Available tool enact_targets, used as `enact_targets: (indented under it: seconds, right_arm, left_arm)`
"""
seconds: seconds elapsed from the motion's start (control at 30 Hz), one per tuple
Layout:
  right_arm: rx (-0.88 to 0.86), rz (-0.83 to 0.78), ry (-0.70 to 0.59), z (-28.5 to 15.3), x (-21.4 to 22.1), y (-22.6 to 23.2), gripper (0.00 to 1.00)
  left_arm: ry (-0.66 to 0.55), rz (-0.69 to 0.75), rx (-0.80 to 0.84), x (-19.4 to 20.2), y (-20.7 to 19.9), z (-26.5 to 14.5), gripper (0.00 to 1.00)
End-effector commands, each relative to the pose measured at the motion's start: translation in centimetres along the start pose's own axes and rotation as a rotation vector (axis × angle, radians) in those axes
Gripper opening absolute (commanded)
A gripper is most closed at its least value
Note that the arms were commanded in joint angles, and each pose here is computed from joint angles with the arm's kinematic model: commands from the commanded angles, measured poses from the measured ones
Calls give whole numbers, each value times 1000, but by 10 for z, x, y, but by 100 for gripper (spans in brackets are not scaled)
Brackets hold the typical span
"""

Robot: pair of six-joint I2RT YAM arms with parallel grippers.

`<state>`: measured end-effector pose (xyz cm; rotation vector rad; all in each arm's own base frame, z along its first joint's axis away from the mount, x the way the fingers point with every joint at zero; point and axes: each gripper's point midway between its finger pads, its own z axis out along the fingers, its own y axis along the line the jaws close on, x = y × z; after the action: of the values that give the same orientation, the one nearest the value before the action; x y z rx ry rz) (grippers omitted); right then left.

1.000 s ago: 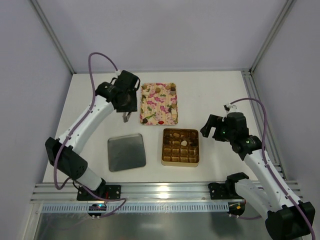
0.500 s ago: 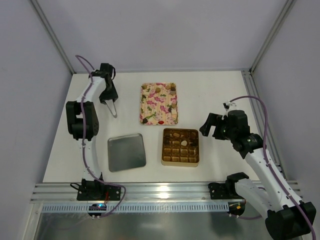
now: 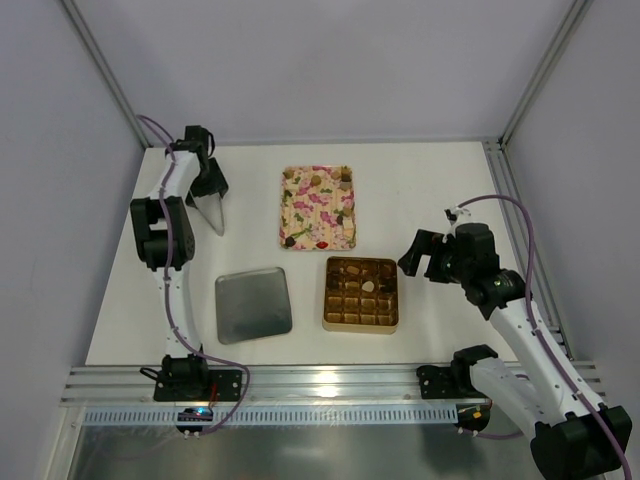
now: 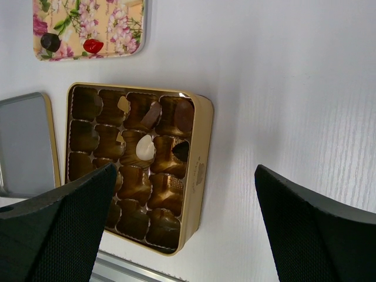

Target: Pack the chocolate

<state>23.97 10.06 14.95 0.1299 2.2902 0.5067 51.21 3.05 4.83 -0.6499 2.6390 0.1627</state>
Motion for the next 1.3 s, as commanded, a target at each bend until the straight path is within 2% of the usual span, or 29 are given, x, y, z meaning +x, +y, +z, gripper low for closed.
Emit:
enact_targets:
  seconds: [0.0, 0.13, 0.27, 0.5, 0.63, 0.7, 0.77, 0.8, 0.83, 0.93, 1.0, 1.03, 1.07, 1.13, 1.27]
  right_arm:
    - [-22, -15, -21, 0, -4, 4, 100]
    - [-20, -15, -21, -1, -3, 3, 100]
    - [-27, -24, -34, -5, -8, 6, 100]
    - [-29, -31, -43, -10, -15, 9, 100]
    - [-44, -36, -57, -12, -21, 14, 100]
    - [-43, -41, -60, -12, -24, 15, 100]
    - [-47, -45, -58, -13, -25, 16, 100]
    - [-56, -47, -60, -14, -25, 18, 100]
    - [-67, -47, -59, -13, -25, 20, 100]
    - [-104, -59, -41, -11, -24, 32, 100]
    - [-100, -71, -44, -10, -26, 36, 100]
    - [-107, -81, -34, -8, -23, 39, 100]
    - [-108, -83, -32, -7, -23, 40, 100]
    - [-119, -86, -31, -5, -23, 44, 100]
    - [-159, -102, -9, 2, -22, 63, 100]
  left_arm:
    - [-28, -12, 30, -13, -3, -4, 78]
    - [-6, -14, 43, -7, -5, 0, 81]
    - [-39, -27, 71, -16, -8, -14, 87]
    - [-177, -63, 187, -51, -18, -91, 90]
    - [-199, -86, 250, -42, -21, -127, 89]
    - [-173, -78, 243, -21, -17, -130, 87]
    - [-202, -68, 276, -7, -21, -158, 84]
    - [-149, -59, 255, 19, -15, -147, 81]
    - [-184, -58, 298, 24, -16, -170, 80]
    - [-103, -47, 267, 81, 0, -158, 75]
    - [-121, -61, 294, 101, 8, -175, 71]
    - [-64, -57, 267, 130, 19, -160, 71]
    - [-90, -67, 274, 136, 26, -171, 68]
    - [-34, -61, 254, 170, 41, -161, 67]
    - [4, -70, 216, 205, 61, -156, 63]
